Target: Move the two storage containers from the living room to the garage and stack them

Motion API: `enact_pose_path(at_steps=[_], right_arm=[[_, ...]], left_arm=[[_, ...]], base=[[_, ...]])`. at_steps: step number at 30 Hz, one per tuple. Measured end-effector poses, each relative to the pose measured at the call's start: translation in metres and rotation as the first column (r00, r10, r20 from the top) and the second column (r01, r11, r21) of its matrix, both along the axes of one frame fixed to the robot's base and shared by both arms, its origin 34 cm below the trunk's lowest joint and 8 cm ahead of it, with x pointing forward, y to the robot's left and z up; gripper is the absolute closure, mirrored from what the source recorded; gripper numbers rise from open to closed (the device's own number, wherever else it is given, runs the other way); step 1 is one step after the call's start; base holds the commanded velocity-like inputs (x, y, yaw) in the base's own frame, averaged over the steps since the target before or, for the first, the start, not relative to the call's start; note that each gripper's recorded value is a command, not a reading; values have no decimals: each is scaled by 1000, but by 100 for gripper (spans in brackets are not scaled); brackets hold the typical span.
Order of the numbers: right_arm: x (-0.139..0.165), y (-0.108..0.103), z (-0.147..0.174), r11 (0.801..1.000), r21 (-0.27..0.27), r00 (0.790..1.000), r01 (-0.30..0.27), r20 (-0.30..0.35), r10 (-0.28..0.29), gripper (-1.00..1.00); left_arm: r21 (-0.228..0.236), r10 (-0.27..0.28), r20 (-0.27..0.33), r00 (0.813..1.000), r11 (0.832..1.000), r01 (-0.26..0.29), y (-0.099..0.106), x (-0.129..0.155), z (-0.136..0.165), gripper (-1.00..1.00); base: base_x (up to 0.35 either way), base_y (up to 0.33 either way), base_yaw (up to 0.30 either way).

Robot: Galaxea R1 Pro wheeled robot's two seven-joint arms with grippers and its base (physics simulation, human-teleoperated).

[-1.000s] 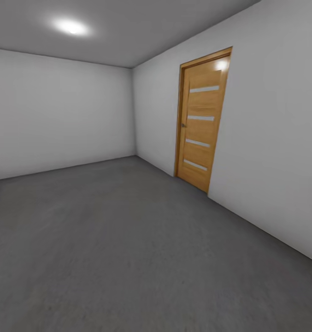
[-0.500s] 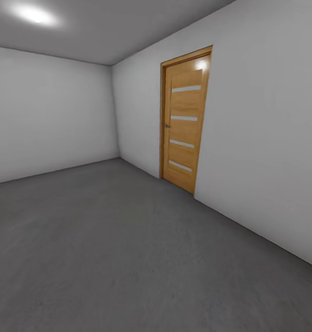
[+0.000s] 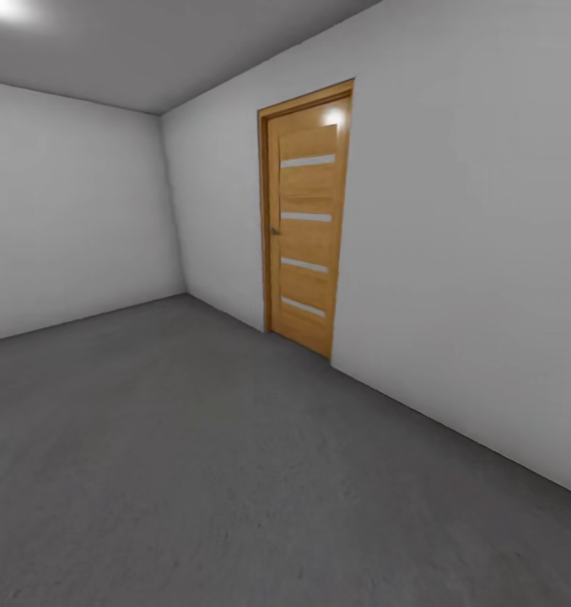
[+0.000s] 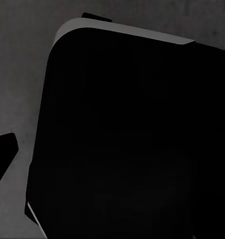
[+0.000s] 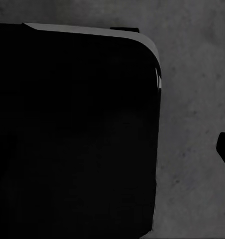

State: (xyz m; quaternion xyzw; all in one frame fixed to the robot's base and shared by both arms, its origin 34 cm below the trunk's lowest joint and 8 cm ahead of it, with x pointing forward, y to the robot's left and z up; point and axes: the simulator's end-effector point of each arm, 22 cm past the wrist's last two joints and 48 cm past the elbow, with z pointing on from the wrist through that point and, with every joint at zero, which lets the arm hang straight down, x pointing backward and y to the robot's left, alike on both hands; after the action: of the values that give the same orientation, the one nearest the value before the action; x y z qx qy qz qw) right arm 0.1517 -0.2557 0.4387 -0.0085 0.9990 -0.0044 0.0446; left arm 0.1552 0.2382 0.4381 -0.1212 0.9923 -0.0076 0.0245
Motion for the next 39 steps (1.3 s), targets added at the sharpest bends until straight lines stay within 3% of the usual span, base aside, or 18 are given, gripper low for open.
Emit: enact_pose_path(at_steps=[3, 20, 39], right_arm=[[0, -1, 0, 1000, 0, 1000, 0, 0, 0, -100], [-1, -3, 0, 1000, -9, 1000, -10, -5, 10, -100], [0, -3, 0, 1000, -12, 1000, -11, -3, 11, -100]], left_arm=[[0, 0, 0, 1000, 1000, 0, 0, 0, 0, -100], [3, 9, 5, 1000, 1000, -9, 3, 2, 0, -100], [3, 11, 4, 1000, 1000, -11, 2, 1, 0, -100]], base=[[322, 112, -19], [0, 0, 9], [37, 0, 245]])
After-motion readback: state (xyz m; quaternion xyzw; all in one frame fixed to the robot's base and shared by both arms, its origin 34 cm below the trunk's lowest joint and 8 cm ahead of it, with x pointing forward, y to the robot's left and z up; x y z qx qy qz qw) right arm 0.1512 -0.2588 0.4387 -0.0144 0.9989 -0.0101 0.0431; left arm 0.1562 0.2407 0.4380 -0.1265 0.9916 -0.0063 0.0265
